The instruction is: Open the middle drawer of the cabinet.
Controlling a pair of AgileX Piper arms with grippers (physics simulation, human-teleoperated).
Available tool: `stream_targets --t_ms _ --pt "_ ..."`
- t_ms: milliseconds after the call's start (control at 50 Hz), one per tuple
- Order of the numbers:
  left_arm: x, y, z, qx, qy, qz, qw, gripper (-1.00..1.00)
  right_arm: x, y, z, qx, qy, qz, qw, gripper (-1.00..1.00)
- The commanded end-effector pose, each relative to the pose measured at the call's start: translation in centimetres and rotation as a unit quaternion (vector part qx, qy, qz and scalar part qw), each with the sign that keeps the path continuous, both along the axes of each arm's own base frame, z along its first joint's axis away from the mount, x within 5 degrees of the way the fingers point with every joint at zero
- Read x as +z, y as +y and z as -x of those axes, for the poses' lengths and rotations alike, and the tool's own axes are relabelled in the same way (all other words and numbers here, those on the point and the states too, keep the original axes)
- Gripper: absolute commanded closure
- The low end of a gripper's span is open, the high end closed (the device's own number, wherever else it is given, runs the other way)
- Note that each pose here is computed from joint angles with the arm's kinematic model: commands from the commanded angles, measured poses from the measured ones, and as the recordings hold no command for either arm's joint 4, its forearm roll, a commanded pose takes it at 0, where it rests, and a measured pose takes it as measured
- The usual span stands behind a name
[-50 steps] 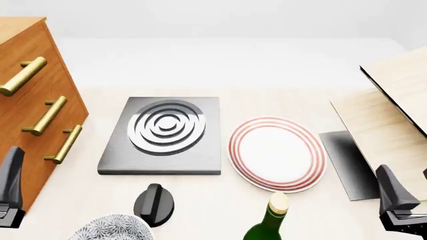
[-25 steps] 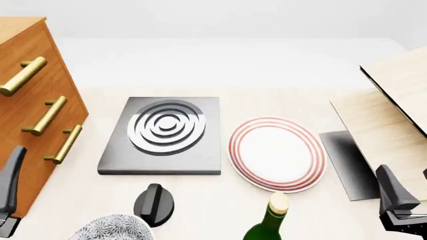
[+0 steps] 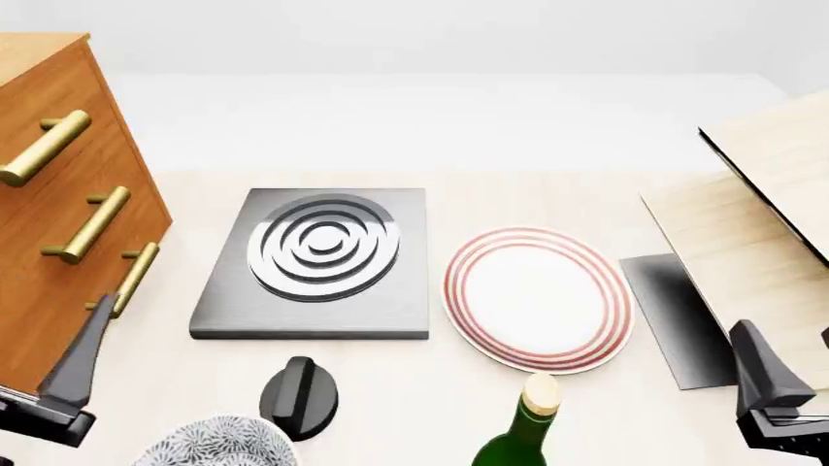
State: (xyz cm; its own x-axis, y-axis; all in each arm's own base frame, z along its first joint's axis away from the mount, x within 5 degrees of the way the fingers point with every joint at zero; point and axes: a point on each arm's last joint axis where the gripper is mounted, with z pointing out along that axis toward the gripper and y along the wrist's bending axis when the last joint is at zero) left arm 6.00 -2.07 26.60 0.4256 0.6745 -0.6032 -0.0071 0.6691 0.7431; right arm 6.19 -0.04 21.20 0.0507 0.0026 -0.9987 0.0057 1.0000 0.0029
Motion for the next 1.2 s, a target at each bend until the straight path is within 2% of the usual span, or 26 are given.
stream_targets --t_ms 20,100,120,180,480,740,840,1100,1200 --pt "-1.0 -0.6 -1.5 0.003 0.023 -0.048 0.9986 -1.00 0.0 0.0 0.2 0.000 -0.005 0.002 1.0000 -1.00" --pt "-1.3 -0.7 -1.8 0.011 0.018 -0.057 0.9981 -1.00 0.0 0.0 0.1 0.000 -0.005 0.002 1.0000 -1.00" --pt "-1.7 -0.8 -1.9 0.012 0.007 -0.072 0.9973 -1.00 0.0 0.0 0.1 0.000 -0.004 0.002 1.0000 -1.00" --pt "-2.1 -0.9 -2.3 0.015 -0.004 -0.088 0.9960 -1.00 0.0 0.0 0.2 0.000 -0.005 0.003 1.0000 -1.00" --pt "-2.3 -1.0 -3.8 0.047 -0.022 -0.118 0.9916 -1.00 0.0 0.0 0.2 0.000 -0.005 0.002 1.0000 -1.00" --pt "-3.7 -1.5 -5.8 0.057 -0.012 -0.147 0.9875 -1.00 0.0 0.0 0.2 0.000 -0.005 0.002 1.0000 -1.00" --pt "-4.3 -1.6 -6.5 0.062 0.003 -0.160 0.9851 -1.00 0.0 0.0 0.2 0.000 -0.005 0.002 1.0000 -1.00" --pt "-4.9 -1.2 -8.2 0.099 -0.009 -0.183 0.9781 -1.00 0.0 0.0 0.2 0.000 -0.005 0.002 1.0000 -1.00" --pt "-4.7 -1.2 -8.8 0.110 -0.032 -0.196 0.9739 -1.00 0.0 0.0 0.2 0.000 -0.005 0.002 1.0000 -1.00"
